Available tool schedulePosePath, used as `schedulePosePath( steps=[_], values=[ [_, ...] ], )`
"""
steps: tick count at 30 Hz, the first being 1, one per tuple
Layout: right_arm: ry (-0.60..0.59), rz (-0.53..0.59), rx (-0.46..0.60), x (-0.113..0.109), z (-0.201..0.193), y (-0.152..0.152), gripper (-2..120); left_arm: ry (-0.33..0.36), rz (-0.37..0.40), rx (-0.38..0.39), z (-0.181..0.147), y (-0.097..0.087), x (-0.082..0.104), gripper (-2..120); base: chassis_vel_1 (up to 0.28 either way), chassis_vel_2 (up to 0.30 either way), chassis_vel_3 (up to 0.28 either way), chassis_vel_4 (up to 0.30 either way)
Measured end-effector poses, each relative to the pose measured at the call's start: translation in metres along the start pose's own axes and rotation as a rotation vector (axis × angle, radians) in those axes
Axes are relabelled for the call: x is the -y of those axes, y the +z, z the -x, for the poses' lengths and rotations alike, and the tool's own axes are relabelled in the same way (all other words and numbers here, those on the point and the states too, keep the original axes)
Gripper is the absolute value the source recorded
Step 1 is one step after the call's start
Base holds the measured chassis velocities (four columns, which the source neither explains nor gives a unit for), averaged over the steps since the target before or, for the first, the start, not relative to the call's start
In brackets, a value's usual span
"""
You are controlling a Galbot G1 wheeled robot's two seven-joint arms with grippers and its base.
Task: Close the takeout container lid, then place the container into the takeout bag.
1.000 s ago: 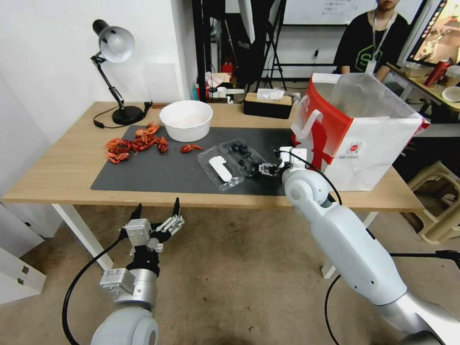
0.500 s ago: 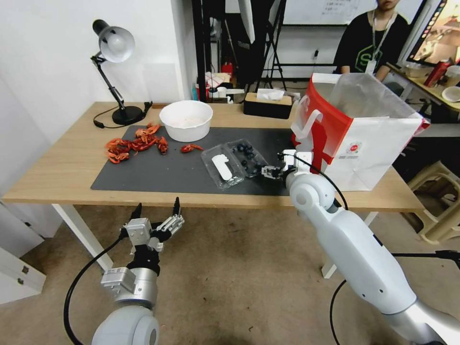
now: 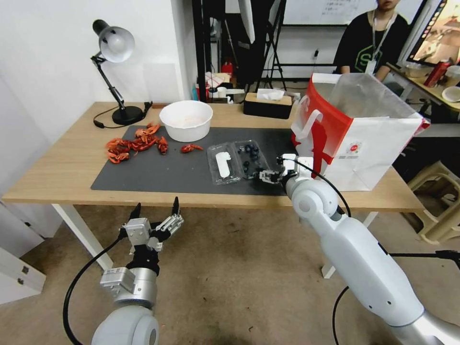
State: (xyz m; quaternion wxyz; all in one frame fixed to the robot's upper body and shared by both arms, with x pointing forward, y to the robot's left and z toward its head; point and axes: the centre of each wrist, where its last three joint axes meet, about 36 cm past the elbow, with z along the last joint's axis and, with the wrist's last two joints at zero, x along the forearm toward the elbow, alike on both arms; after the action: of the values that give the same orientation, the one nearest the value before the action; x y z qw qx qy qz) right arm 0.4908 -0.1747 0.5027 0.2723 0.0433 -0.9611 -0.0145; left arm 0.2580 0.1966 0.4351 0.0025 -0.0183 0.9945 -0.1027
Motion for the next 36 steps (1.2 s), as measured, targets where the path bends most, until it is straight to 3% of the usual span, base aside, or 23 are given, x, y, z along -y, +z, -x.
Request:
schedulePosePath(
  steps=[13, 21, 24, 25, 28, 29, 30, 36],
  values=[
    [-0.026, 0.008, 0.005, -0.002, -0.012, 0.004, 100, 0.0, -0.001, 0.002, 0.0, 0.0, 0.001, 100, 0.0, 0.0, 0.0, 0.0],
    [-0.087, 0.043, 0.061, 0.0, -0.033, -0.005, 100, 0.003, 0.002, 0.001, 0.0, 0.0, 0.0, 100, 0.0, 0.0, 0.0, 0.0],
    [-0.177, 0.092, 0.247, 0.008, -0.063, 0.003, 100, 0.004, 0.003, 0.0, 0.0, -0.001, -0.001, 100, 0.0, 0.0, 0.0, 0.0],
    [-0.177, 0.092, 0.247, 0.008, -0.063, 0.003, 100, 0.004, 0.003, 0.0, 0.0, -0.001, -0.001, 100, 0.0, 0.0, 0.0, 0.0],
    [-0.209, 0.062, 0.459, 0.02, -0.094, 0.027, 100, 0.006, 0.005, -0.002, 0.0, 0.0, -0.002, 100, 0.0, 0.0, 0.0, 0.0],
    [-0.209, 0.062, 0.459, 0.02, -0.094, 0.027, 100, 0.006, 0.005, -0.002, 0.0, 0.0, -0.002, 100, 0.0, 0.0, 0.0, 0.0],
    [-0.218, 0.041, 0.527, 0.023, -0.105, 0.038, 100, 0.007, 0.005, -0.002, 0.001, 0.0, -0.002, 100, 0.0, 0.0, 0.0, 0.0],
    [-0.139, -0.089, 0.749, 0.031, -0.153, 0.095, 100, 0.016, 0.011, -0.005, 0.001, 0.001, -0.004, 100, 0.0, 0.0, 0.0, 0.0]
  ],
)
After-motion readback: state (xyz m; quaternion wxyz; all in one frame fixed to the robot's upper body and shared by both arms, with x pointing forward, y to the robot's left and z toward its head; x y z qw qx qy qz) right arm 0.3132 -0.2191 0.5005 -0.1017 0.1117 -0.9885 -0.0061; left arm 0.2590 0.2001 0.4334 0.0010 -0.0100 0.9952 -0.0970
